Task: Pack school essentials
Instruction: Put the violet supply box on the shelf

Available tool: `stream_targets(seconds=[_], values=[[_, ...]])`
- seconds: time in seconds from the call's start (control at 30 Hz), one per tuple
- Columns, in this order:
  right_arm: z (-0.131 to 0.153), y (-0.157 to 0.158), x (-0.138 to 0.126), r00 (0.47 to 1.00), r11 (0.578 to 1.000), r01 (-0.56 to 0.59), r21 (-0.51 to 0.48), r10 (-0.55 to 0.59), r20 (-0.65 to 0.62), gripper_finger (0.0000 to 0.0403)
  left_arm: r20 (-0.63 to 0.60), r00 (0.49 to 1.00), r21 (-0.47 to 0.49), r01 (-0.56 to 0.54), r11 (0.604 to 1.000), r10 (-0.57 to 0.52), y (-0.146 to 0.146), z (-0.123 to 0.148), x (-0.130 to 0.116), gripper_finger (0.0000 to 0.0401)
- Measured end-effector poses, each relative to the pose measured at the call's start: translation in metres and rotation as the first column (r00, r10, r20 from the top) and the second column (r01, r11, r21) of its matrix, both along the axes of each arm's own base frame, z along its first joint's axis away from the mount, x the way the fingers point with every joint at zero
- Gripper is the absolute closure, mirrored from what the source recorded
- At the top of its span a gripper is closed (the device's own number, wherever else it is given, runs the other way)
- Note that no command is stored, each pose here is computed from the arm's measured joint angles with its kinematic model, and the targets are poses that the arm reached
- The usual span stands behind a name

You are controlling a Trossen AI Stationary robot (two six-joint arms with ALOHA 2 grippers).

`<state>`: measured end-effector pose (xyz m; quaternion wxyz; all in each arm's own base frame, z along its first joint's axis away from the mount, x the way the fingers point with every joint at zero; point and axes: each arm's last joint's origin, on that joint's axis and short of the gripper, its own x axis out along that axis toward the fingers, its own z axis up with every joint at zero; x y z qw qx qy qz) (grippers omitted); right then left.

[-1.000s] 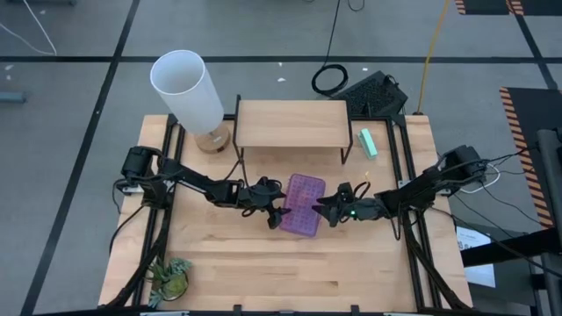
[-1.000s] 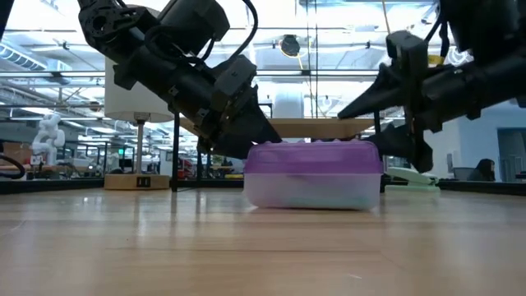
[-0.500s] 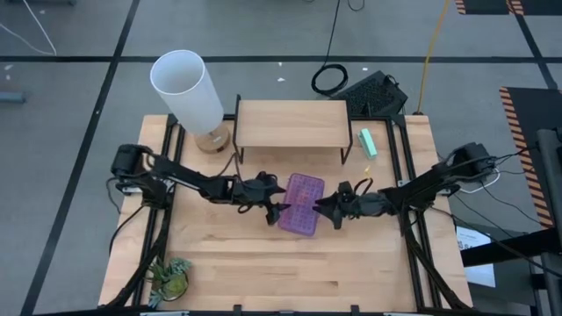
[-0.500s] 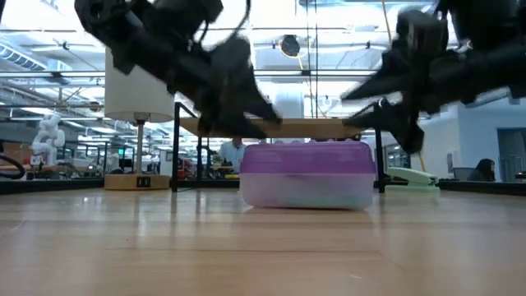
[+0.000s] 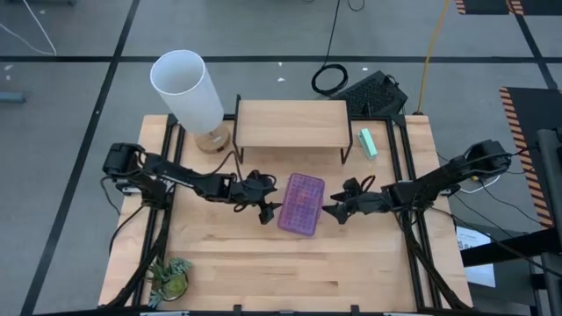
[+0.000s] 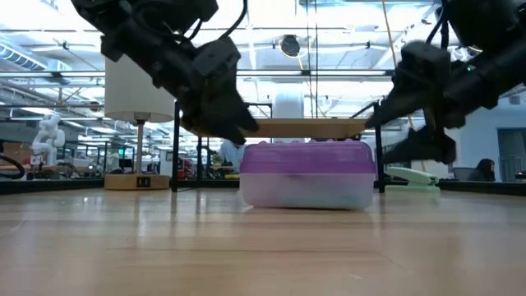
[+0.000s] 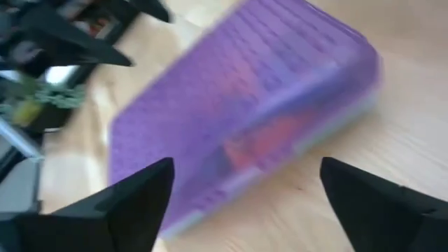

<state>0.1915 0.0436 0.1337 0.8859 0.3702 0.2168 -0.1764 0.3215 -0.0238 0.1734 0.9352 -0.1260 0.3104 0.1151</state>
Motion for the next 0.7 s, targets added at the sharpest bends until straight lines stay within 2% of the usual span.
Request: stream_targets(seconds=[0.2, 0.3, 0.47, 0.57, 0.7], values=[[-0.008, 0.0, 0.0, 0.998, 0.998, 0.044, 0.052, -0.043, -0.038, 0.0006, 0.021, 1.0, 0.033, 0.022, 0.999, -0.023, 0.001, -0.007, 0.007, 0.0118], [-0.011, -0.001, 0.004, 0.997, 0.995, 0.069, 0.072, -0.066, -0.034, 0.0006, -0.034, 0.998, 0.037, 0.05, 0.998, -0.048, 0.005, -0.013, 0.006, 0.0118], [-0.024, -0.009, 0.007, 0.985, 0.98, 0.16, 0.118, -0.15, -0.09, 0.0005, -0.101, 0.991, -0.032, 0.082, 0.996, -0.085, 0.011, -0.028, 0.007, 0.0118], [-0.03, -0.012, 0.011, 0.986, 0.975, 0.157, 0.157, -0.144, -0.089, 0.0005, -0.124, 0.989, -0.046, 0.081, 0.996, -0.086, 0.011, -0.039, 0.009, 0.0119], [-0.033, -0.012, 0.018, 0.992, 0.976, 0.129, 0.178, -0.126, -0.028, 0.0005, -0.149, 0.985, -0.05, 0.085, 0.995, -0.091, 0.01, -0.046, 0.009, 0.0119]])
